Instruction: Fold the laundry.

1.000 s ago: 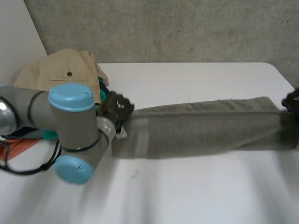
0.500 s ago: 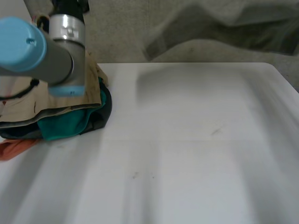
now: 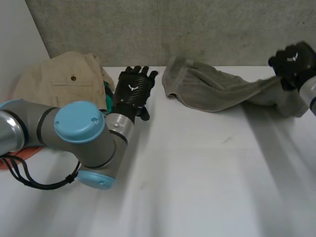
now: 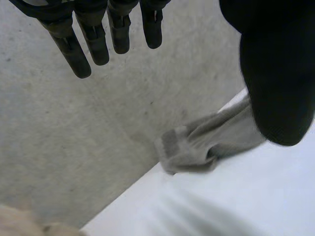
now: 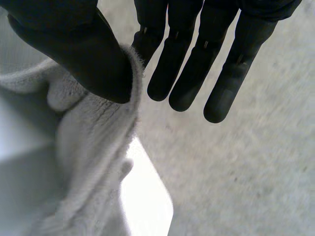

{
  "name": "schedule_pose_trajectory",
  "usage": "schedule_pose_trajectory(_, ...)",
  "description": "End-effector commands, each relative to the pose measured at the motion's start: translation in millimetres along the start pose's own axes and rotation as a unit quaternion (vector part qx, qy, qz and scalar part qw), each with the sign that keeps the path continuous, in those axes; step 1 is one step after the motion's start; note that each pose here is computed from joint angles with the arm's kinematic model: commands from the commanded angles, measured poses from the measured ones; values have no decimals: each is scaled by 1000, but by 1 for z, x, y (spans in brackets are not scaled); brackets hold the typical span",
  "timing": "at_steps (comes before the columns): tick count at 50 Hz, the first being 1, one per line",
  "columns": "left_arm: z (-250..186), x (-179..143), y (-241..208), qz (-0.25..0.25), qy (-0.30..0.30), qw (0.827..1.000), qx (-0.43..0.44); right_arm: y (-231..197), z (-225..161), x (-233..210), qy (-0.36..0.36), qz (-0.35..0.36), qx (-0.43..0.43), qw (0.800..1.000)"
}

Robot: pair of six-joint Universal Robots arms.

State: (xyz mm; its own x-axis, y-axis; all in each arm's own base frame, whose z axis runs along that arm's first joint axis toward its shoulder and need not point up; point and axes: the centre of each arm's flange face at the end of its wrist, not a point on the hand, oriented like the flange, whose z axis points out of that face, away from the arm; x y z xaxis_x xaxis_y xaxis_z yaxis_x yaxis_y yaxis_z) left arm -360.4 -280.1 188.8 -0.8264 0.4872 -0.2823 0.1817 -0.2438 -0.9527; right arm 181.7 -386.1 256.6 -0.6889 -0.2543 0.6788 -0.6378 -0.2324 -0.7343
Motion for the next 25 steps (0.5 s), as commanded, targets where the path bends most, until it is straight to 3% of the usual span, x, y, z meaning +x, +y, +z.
schedule_pose_trajectory(1,5,14,-16,-70,14,997,21,-97,-51,13,-7,7,79,997)
schedule_pose_trajectory(14,10,50,24,-77,45,996,-10,-211,-158,33,-7,40,216,976)
schedule_pose_trajectory(21,15,64,40,-93,53,994,-17,-229,-187,47,1,69,240,968)
schedule_pose_trajectory(25,25,60,48,-94,29,995,-19,-226,-189,49,3,74,232,970)
